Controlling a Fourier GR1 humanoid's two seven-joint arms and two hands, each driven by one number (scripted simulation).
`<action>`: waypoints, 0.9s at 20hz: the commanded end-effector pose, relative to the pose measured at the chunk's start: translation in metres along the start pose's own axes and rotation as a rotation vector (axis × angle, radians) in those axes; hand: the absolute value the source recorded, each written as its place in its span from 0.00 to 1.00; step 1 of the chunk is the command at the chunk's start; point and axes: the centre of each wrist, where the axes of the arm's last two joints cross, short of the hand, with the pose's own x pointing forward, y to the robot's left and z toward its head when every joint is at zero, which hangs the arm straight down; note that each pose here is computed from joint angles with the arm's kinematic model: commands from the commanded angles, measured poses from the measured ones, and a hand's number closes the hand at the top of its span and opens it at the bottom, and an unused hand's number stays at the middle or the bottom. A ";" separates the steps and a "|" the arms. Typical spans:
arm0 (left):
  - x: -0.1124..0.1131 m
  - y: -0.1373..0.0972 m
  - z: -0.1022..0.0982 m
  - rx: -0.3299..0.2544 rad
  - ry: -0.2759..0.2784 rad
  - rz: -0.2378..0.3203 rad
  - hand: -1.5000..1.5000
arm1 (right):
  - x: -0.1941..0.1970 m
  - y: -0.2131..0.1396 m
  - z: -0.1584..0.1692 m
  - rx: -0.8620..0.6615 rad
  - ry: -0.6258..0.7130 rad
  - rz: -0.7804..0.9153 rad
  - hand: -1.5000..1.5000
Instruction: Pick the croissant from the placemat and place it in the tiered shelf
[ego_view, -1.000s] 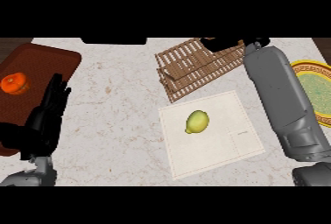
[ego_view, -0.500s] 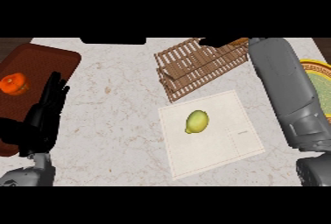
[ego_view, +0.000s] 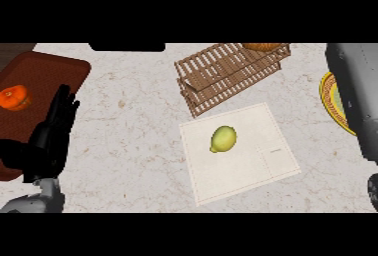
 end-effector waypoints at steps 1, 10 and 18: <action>0.004 0.011 0.002 0.000 -0.005 -0.005 0.50 | 0.006 -0.051 -0.003 -0.089 0.080 -0.038 0.00; 0.012 -0.004 -0.002 0.005 -0.016 0.002 0.50 | -0.045 -0.179 0.043 -0.094 0.134 -0.030 0.00; -0.005 -0.027 -0.004 -0.022 -0.012 0.009 0.50 | -0.044 -0.224 0.060 -0.045 0.103 -0.042 0.00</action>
